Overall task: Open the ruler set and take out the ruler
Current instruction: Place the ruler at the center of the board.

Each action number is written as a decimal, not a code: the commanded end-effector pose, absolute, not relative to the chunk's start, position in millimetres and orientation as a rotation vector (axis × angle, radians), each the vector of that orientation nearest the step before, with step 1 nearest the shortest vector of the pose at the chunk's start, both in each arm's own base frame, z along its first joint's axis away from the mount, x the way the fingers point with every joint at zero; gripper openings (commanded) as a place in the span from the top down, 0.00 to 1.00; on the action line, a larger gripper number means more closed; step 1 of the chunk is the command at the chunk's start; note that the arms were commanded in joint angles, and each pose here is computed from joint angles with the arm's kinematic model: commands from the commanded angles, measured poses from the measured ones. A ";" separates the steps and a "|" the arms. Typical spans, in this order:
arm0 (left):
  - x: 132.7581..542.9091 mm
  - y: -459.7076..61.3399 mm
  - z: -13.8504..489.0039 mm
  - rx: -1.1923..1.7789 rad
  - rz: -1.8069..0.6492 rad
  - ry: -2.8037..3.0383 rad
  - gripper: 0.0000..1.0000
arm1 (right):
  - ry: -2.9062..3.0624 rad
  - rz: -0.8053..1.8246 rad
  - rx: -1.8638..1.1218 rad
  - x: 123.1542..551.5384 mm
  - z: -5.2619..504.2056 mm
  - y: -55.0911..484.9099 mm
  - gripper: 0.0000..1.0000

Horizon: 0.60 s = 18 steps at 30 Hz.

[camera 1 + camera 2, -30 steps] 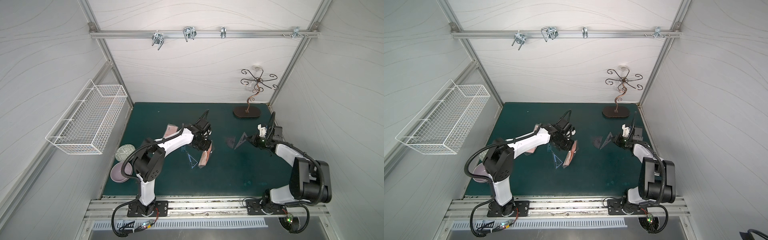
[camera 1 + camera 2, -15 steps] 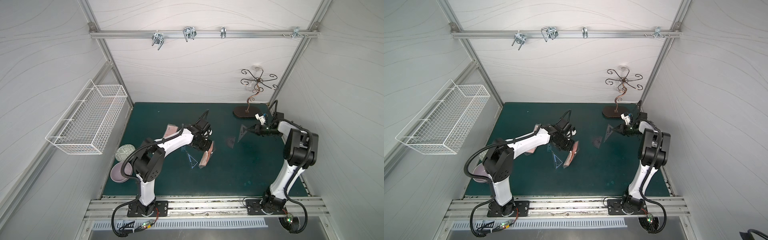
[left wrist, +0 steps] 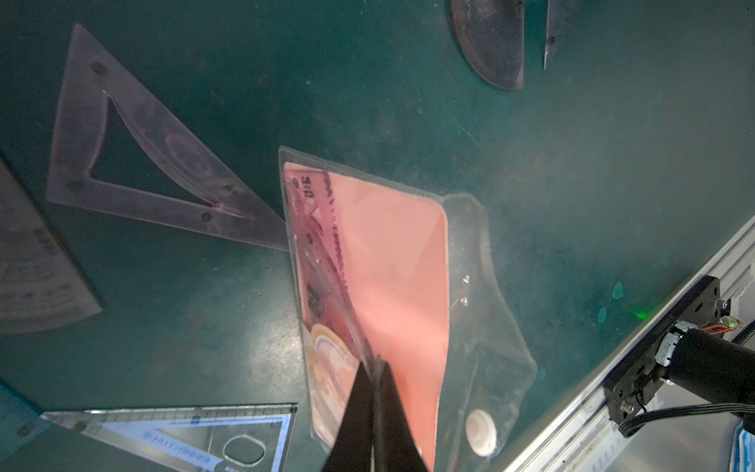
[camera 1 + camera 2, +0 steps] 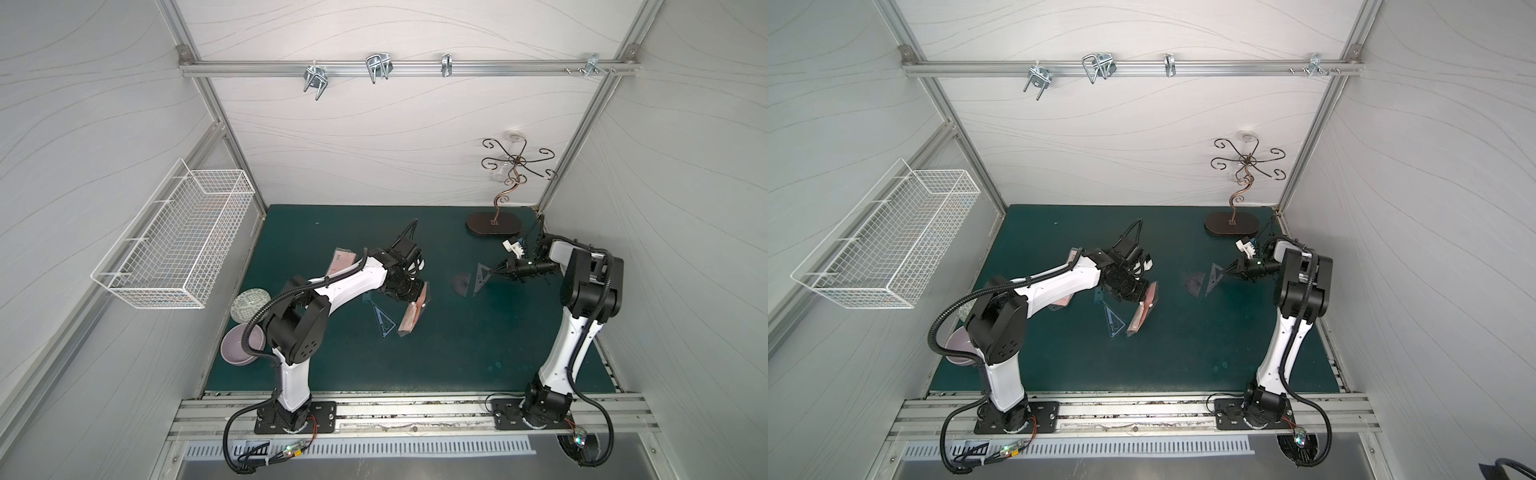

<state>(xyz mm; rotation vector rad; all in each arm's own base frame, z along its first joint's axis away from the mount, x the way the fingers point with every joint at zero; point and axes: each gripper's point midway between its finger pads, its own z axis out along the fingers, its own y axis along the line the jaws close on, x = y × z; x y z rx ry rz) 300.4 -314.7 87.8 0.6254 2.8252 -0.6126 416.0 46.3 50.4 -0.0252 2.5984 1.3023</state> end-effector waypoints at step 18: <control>309.9 -324.4 116.3 0.613 -0.645 2.736 1.00 | 2.634 0.845 0.266 432.9 164.2 53.1 0.88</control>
